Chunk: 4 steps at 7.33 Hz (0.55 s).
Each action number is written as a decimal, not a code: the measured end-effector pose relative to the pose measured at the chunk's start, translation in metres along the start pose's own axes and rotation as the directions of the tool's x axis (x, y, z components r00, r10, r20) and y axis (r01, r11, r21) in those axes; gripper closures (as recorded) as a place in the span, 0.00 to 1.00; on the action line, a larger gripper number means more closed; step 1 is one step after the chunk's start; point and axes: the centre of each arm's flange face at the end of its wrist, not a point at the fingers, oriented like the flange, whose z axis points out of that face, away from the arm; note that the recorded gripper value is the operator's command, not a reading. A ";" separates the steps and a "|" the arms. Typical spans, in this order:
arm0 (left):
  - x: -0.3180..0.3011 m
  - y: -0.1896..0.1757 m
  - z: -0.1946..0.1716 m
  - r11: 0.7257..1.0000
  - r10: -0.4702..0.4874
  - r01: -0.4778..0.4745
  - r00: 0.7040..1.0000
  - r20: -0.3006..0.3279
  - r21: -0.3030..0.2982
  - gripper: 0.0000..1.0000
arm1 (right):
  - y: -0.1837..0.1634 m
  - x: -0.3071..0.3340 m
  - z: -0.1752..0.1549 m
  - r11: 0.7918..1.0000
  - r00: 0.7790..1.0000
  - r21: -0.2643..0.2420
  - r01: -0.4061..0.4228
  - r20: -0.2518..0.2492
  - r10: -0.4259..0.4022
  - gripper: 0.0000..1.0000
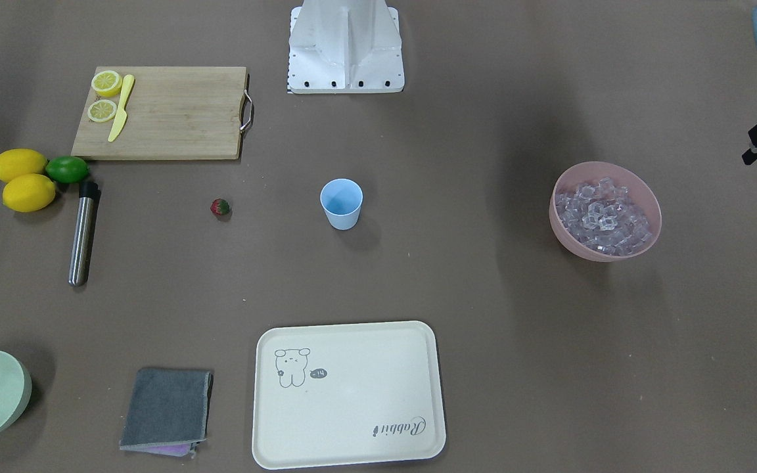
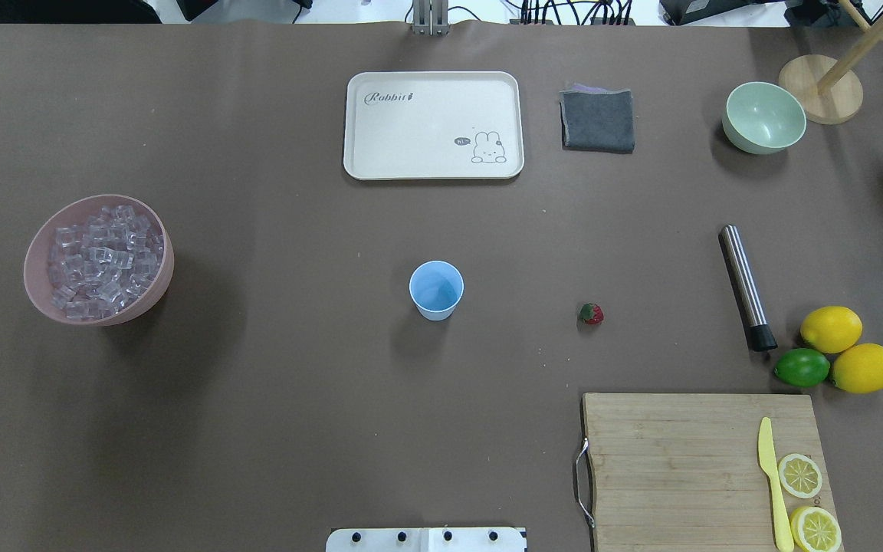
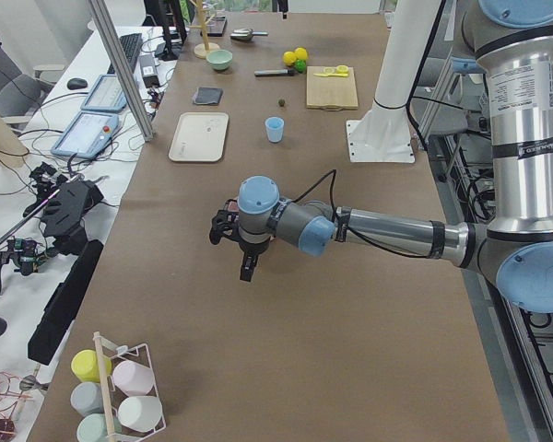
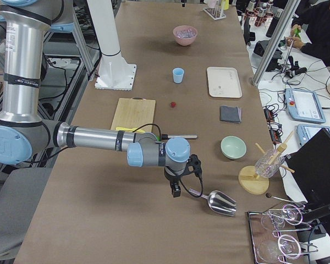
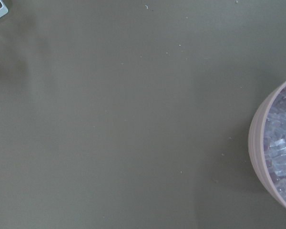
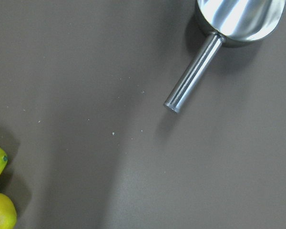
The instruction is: Mash ice and strawberries in cup
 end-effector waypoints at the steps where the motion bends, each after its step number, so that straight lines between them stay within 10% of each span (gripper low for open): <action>1: 0.006 -0.004 -0.002 0.999 -0.035 0.035 0.999 -0.001 0.008 0.03 | -0.002 -0.001 -0.001 1.000 1.000 0.002 0.001 0.000 -0.001 0.00; 4: 0.061 -0.016 0.002 0.997 -0.077 0.077 0.997 -0.029 0.003 0.03 | -0.004 -0.002 -0.002 1.000 1.000 0.006 0.005 -0.002 -0.005 0.00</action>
